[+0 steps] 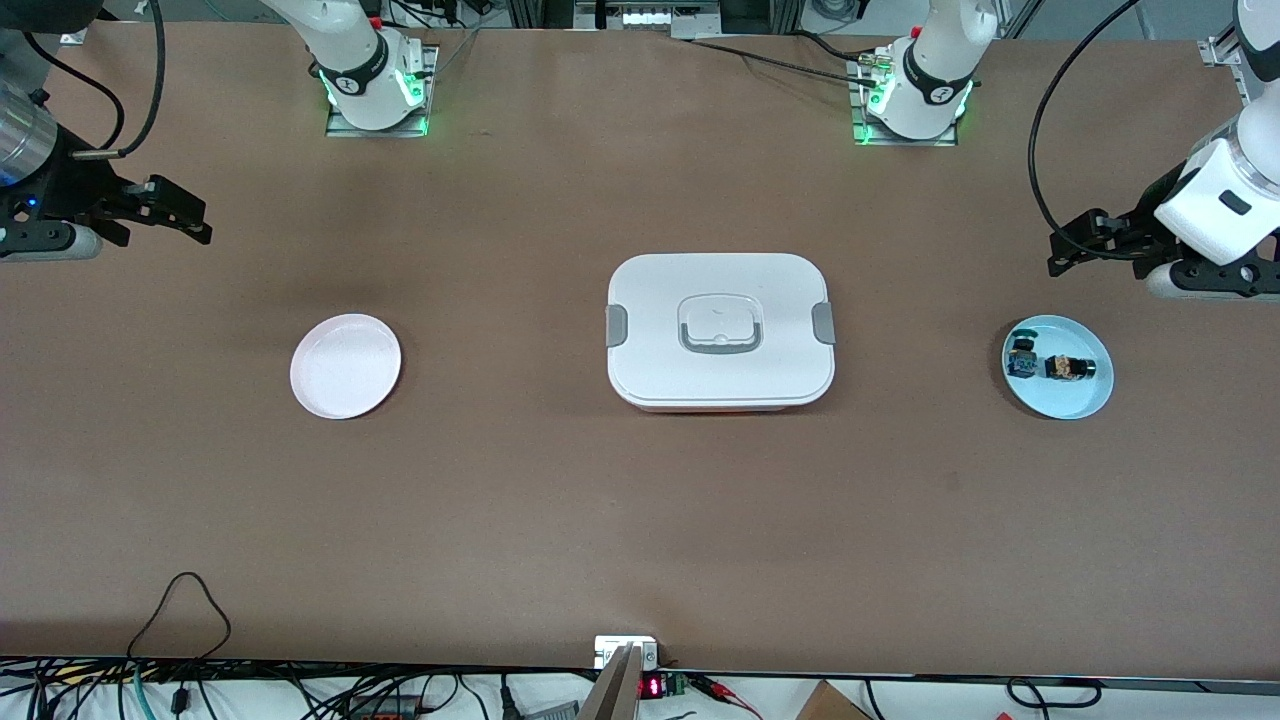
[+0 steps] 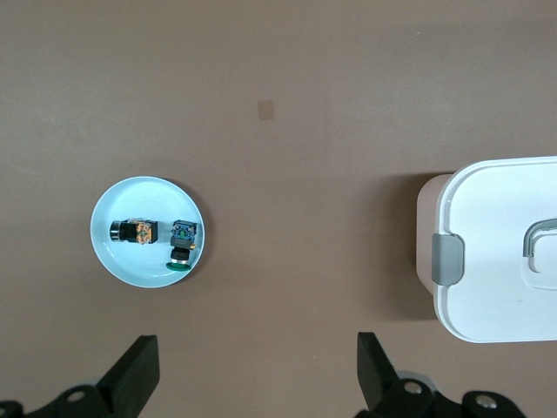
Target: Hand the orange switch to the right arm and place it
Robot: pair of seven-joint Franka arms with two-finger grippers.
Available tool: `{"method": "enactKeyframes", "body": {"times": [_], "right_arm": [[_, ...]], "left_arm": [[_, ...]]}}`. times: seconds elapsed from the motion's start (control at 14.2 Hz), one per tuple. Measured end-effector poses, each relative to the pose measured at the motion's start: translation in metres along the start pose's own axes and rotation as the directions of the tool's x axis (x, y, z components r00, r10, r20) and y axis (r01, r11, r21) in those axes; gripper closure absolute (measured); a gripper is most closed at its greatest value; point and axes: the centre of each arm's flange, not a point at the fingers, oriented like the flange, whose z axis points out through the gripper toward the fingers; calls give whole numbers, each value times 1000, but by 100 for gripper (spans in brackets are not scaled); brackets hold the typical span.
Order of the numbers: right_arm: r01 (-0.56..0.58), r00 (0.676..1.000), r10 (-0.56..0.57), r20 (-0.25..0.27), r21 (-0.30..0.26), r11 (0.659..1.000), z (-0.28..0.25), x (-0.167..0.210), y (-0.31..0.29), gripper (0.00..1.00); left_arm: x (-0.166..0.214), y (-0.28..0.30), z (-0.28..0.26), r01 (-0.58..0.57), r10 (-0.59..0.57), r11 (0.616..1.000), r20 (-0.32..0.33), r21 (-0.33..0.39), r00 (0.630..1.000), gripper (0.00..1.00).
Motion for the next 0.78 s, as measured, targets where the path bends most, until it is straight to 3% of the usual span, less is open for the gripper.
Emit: {"method": "enactKeyframes", "body": {"times": [0.78], "right_arm": [[0,1000,0,0,0,1000,0,0,0,0]], "left_arm": [[-1,1,1,-2,2,1000,9,0,1000,0]]}}
